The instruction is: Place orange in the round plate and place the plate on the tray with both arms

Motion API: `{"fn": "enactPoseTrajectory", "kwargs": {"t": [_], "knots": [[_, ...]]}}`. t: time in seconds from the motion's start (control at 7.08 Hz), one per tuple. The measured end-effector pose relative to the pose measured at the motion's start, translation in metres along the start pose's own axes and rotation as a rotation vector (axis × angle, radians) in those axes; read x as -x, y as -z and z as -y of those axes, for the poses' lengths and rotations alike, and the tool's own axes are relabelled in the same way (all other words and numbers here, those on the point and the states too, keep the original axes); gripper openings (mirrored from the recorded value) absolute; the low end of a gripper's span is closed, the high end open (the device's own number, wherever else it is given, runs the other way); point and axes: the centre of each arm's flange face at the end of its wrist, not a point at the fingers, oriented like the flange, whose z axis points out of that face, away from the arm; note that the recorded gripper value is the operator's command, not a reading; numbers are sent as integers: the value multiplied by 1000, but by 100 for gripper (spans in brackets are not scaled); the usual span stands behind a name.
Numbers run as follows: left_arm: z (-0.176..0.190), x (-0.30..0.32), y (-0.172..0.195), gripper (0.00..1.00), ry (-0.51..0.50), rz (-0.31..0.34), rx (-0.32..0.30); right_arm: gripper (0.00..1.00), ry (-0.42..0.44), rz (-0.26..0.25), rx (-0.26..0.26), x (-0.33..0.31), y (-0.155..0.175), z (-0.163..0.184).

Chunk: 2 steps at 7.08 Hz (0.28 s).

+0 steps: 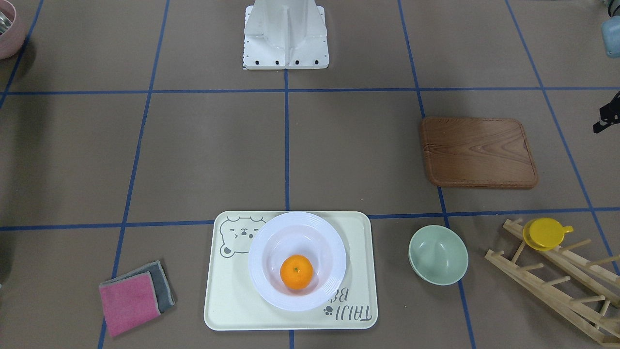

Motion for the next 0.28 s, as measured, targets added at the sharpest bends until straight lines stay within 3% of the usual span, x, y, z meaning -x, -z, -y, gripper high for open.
{"fn": "enactPoseTrajectory", "kwargs": {"t": [0.28], "knots": [[0,3,1,100,19,31,0,100,-3,-1,1,-1,0,-2]]}}
